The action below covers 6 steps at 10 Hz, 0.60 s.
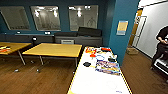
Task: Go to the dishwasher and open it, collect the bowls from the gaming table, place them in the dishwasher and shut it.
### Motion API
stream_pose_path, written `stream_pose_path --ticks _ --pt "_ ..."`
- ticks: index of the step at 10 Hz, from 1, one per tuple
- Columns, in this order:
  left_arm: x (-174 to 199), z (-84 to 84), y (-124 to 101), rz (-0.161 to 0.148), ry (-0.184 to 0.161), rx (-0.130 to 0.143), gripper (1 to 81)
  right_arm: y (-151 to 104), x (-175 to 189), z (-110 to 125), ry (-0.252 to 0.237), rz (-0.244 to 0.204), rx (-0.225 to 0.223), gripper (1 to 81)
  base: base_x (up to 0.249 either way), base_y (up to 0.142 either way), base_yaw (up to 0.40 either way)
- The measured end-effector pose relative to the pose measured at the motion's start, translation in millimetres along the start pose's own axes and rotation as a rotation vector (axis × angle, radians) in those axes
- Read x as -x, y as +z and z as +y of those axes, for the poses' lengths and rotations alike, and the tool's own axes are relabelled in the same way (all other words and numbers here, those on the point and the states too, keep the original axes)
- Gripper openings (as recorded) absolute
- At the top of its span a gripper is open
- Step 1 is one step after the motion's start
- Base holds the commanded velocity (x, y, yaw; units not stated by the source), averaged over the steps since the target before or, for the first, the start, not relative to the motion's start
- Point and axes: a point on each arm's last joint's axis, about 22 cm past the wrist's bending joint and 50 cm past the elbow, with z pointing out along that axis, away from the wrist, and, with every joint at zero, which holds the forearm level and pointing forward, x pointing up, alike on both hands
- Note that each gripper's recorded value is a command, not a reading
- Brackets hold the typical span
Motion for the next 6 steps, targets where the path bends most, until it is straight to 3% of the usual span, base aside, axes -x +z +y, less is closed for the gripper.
stream_pose_path --ticks 2,4,6 --pt "15 -19.3 1 -0.015 -0.009 -0.043 1.0 -1 4 2 -0.001 -0.004 0.005 1.0 -0.120 0.000 0.000" --pt "14 -37.8 0 -0.010 -0.010 -0.086 1.0 1 4 0 -0.002 -0.002 0.002 1.0 -0.110 0.000 0.000" --pt "18 -43.3 1 -0.014 -0.010 -0.101 1.0 2 5 -2 -0.001 -0.002 0.000 1.0 -0.104 0.000 0.000"
